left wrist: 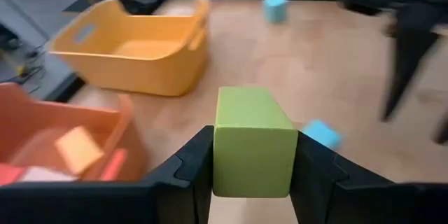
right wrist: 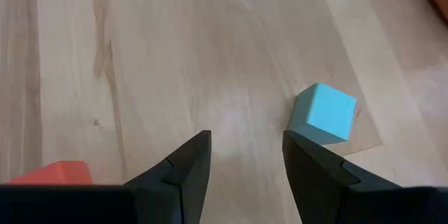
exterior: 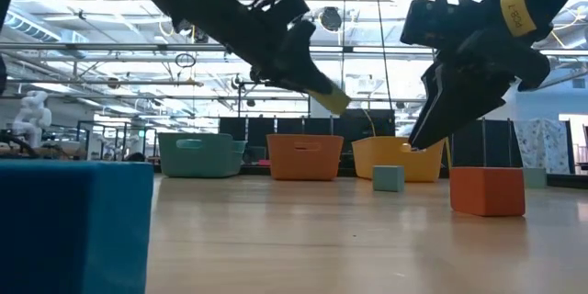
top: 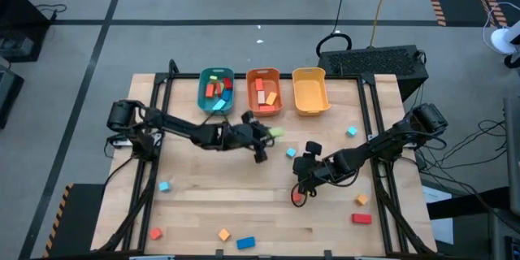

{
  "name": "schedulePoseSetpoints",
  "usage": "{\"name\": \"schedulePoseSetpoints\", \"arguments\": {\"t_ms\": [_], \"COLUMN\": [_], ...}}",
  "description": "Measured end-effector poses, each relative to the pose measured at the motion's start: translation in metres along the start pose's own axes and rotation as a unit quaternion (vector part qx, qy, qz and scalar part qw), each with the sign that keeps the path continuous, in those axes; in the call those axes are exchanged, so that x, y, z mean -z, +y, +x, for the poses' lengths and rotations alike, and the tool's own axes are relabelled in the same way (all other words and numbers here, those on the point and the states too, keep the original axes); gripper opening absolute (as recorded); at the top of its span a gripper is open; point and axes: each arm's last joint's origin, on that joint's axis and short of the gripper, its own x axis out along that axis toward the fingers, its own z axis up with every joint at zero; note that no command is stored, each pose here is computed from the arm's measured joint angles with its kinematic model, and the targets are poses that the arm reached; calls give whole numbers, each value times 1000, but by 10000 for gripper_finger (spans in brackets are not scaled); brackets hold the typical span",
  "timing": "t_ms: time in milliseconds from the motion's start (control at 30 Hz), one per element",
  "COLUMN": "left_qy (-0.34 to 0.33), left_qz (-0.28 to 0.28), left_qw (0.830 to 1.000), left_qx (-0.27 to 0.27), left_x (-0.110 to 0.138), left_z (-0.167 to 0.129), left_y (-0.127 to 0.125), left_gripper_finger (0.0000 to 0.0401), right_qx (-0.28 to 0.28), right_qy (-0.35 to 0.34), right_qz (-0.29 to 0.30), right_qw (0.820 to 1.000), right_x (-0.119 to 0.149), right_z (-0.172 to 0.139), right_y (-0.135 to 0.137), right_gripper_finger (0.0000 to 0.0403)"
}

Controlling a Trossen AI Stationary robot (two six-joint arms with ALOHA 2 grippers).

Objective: Sort blocks by size
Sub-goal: Put the green thick rectangular block into the orange bin

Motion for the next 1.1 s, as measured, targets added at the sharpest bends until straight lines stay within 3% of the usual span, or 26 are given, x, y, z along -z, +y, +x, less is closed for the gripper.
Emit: {"name": "schedulePoseSetpoints", "arguments": {"t_ms": [333,700,933,1100], "left_qy": [30,38,16,-3], "left_qz": [-48,-104,-133,-135], "left_qw": [996,990,987,987], "left_qx": [-74,-90,-93,-83], "left_x": [3,17,21,5], "left_z": [16,26,33,39], "left_y": [77,153,180,189], "left_gripper_finger": [137,137,137,137], "right_qx": [1,-2,-8,-7], "right_qy": [-1,-13,-26,-26], "right_qz": [-3,-7,-9,-8], "right_qw": [1000,1000,1000,1000], "right_x": [0,-2,-5,-6], "right_z": [0,0,0,1], "right_y": [0,1,2,1], "right_gripper_finger": [164,164,164,164]}}
